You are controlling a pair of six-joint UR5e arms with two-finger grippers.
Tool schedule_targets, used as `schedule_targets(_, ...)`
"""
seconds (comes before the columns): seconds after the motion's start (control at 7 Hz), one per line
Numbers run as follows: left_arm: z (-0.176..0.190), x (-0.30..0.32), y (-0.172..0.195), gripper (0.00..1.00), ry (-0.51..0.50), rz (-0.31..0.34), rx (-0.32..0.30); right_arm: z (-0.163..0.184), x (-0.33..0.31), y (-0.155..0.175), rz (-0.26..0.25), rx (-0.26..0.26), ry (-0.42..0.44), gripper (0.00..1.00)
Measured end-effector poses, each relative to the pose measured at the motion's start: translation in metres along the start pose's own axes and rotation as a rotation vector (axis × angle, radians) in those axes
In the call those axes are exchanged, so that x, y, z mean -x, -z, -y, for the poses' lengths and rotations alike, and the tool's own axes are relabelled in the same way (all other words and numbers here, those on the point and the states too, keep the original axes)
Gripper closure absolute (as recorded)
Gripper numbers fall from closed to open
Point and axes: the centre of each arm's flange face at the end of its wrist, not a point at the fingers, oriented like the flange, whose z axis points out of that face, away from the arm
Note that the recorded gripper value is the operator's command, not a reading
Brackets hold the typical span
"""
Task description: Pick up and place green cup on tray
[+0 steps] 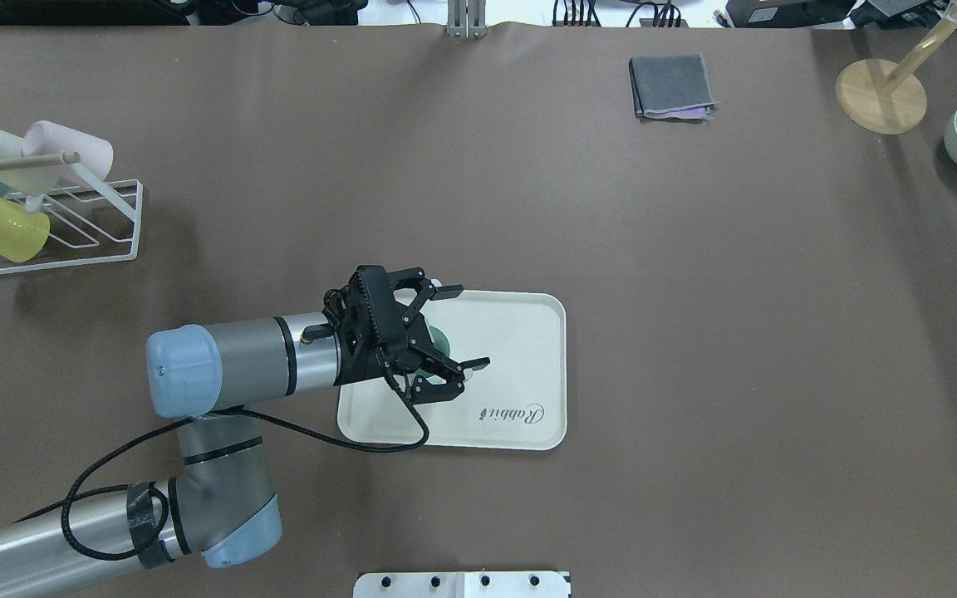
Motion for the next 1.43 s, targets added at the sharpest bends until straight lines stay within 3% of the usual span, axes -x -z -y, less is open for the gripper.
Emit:
schedule_targets(0.43,0.042,0.032,0.0,0.02,-0.011,0.121,0.222,-0.002,0.002,0.001,0.008,-0.001,0.001,0.0)
schedule_targets(0.86,0.091,0.079,0.014,0.01,-0.026,0.296,0.516,-0.002,0.004,0.002,0.011,-0.005,0.004,0.0)
schedule_targets(1.0,0.095,0.092,0.019,0.02,-0.06,0.374,0.605,-0.002,0.004,0.003,0.011,-0.006,0.005,0.0)
schedule_targets(1.14,0.098,0.105,0.024,0.01,-0.16,0.446,0.672,-0.002,0.005,0.004,0.011,-0.008,0.007,0.0)
schedule_targets(1.43,0.101,0.127,0.032,0.01,-0.329,0.569,0.75,-0.002,0.006,0.005,0.01,-0.011,0.01,0.0)
